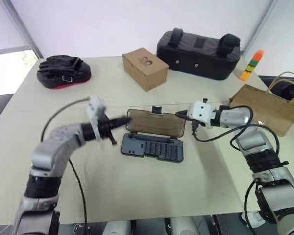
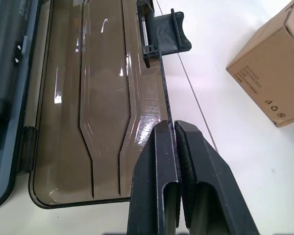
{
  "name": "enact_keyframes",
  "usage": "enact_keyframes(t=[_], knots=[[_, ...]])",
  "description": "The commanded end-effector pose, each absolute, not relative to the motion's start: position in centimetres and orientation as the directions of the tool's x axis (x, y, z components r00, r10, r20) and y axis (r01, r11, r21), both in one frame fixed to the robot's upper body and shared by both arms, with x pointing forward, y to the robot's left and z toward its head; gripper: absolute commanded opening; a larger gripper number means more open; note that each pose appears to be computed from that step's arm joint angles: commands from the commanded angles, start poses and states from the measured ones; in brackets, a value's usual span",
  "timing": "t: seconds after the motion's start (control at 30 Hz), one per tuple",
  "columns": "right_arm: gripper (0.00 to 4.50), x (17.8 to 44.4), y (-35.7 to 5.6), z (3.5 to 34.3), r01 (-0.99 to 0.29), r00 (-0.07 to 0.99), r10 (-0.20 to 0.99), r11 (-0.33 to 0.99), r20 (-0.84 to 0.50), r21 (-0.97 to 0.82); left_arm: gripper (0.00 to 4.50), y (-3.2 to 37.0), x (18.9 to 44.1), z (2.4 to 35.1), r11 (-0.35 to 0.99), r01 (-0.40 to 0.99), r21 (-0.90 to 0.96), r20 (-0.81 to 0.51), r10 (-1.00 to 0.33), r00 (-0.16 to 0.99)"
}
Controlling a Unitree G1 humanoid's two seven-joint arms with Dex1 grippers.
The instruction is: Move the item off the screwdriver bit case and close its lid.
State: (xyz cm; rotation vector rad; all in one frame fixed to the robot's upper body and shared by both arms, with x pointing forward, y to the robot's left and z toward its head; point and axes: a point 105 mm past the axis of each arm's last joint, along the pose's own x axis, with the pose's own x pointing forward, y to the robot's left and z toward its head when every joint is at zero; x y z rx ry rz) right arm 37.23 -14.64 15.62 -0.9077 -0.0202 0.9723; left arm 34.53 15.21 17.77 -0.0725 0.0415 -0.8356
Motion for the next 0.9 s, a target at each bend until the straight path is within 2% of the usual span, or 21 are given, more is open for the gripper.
enact_keyframes(t=[0.03,0.23,0.37,0.6,0.7,0.9], knots=[[0.03,37.2,-14.5,16.2,-0.692,0.588,0.731,0.232,-0.346,-0.684,0.00,17.9,36.9,16.7,0.791,0.605,-0.092,-0.018,-0.609,0.793],[0.03,37.4,-14.2,16.3,-0.689,0.589,0.733,0.235,-0.340,-0.686,0.00,17.4,39.1,12.0,0.813,0.579,-0.062,-0.145,-0.581,0.800],[0.03,37.4,-13.9,16.2,-0.693,0.582,0.739,0.232,-0.340,-0.683,0.00,14.1,39.6,9.8,0.701,0.704,-0.117,-0.194,-0.711,0.676],[0.03,37.4,-13.6,16.1,-0.697,0.574,0.743,0.221,-0.345,-0.682,0.00,10.9,39.6,9.2,0.531,0.820,-0.216,-0.204,-0.845,0.494],[0.97,37.4,-13.5,15.9,-0.702,0.571,0.740,0.216,-0.355,-0.679,0.00,10.7,39.2,8.9,0.490,0.842,-0.223,-0.225,-0.867,0.445],[4.13,37.2,-13.3,16.1,-0.678,0.582,0.724,0.179,-0.371,-0.713,0.00,10.8,38.7,8.7,0.449,0.864,-0.227,-0.234,-0.887,0.399]])
